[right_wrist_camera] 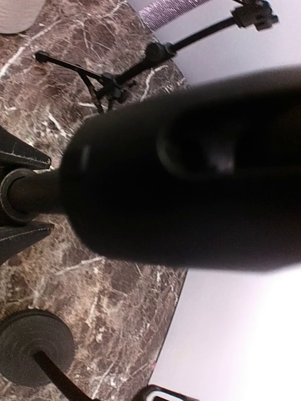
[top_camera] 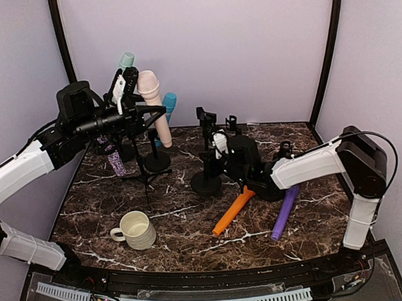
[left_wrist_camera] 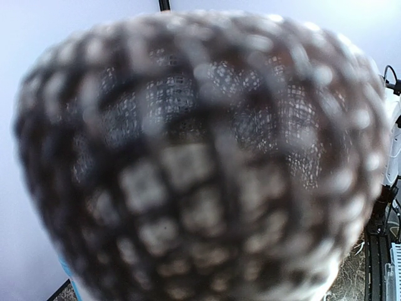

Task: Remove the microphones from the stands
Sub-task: Place the microphone stand at the center of the board.

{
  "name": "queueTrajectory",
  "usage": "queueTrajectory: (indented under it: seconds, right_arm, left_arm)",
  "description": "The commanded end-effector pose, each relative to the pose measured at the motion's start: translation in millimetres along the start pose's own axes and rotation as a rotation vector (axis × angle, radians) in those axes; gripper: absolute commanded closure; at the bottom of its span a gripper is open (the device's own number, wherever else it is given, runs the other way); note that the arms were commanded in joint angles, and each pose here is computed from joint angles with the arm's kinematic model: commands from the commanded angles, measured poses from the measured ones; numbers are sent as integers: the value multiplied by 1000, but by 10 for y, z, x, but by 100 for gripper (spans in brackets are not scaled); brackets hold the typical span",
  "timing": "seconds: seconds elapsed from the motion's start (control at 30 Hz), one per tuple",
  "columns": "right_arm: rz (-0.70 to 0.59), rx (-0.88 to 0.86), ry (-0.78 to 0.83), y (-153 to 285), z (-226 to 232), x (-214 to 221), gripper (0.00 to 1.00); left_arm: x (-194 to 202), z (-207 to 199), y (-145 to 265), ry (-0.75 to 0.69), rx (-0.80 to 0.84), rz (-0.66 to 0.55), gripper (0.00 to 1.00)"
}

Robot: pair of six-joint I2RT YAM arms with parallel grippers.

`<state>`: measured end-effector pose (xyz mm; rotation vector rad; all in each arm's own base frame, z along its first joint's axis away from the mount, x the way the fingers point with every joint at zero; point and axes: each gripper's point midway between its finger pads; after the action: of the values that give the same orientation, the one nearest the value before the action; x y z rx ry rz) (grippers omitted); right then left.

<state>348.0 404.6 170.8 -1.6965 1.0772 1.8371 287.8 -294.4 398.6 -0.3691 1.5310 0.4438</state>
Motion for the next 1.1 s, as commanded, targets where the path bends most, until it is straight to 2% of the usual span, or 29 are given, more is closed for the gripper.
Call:
queueTrajectory:
  seconds: [0.0, 0.23, 0.53, 0.9, 0.97, 1.07]
  right_arm:
    - [-171, 59, 6, -176, -283, -631, 100]
    - [-213, 127, 30, -693, -725, -859, 100]
    - [-167, 207, 67, -1199, -1226, -750, 100]
    - [-129, 185, 55, -1436, -1274, -515, 100]
    - [-124, 185, 56, -1436, -1273, -492, 92]
    - [-119, 181, 61, -1392, -1266, -482, 75]
  left_arm:
    - [-79, -68, 78, -22, 12, -27, 95]
    - [8, -77, 19, -1, 31, -5, 95]
    - [57, -58, -16, 7, 29, 9, 95]
    - [84, -46, -36, 8, 27, 21, 94]
    - [86, -48, -36, 9, 28, 23, 94]
    - [71, -49, -29, 5, 28, 20, 94]
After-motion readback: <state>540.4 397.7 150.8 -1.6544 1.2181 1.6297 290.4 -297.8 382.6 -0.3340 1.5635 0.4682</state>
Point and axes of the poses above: each gripper's point midway between its finger pads, its own y axis back along the fingers, its own z axis along the line the jaws close on, x = y × z, and after that the axes turned 8 degrees about y, right-handed
